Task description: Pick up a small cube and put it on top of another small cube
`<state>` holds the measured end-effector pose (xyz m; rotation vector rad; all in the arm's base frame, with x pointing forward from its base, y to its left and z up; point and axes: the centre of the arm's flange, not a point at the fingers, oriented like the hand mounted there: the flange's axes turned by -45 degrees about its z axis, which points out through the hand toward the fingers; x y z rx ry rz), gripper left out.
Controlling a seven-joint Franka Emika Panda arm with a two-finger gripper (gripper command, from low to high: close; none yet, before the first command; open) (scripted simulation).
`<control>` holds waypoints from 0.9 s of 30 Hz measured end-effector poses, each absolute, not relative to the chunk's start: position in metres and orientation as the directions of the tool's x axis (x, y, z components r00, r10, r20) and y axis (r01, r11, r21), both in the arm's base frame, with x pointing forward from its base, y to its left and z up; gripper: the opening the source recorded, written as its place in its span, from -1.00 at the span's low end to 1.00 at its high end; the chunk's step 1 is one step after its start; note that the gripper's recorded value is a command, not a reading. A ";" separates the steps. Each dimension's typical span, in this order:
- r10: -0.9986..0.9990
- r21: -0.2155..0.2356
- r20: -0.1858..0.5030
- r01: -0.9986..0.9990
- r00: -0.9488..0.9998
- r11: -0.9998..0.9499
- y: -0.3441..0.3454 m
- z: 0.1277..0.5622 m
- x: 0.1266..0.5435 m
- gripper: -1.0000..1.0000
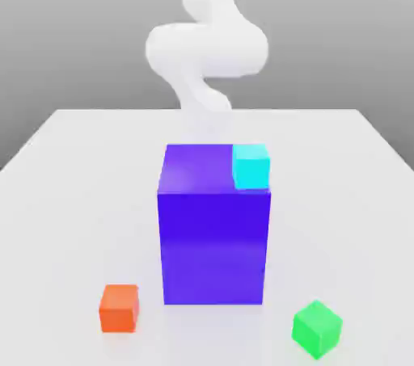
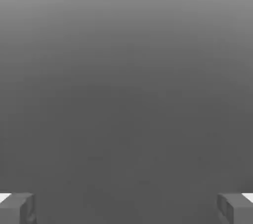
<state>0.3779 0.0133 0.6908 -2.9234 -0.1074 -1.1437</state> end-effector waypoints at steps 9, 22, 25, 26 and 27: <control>0.358 0.112 0.508 0.352 0.784 -0.929 0.079 0.596 0.477 0.00; 0.742 0.120 0.233 0.738 0.629 -0.664 0.205 0.408 0.551 0.00; 0.807 0.102 0.171 0.804 0.566 -0.586 0.230 0.358 0.555 0.00; 0.827 0.094 0.151 0.825 0.541 -0.557 0.238 0.340 0.556 0.00; 0.847 0.085 0.131 0.845 0.515 -0.527 0.247 0.323 0.555 0.00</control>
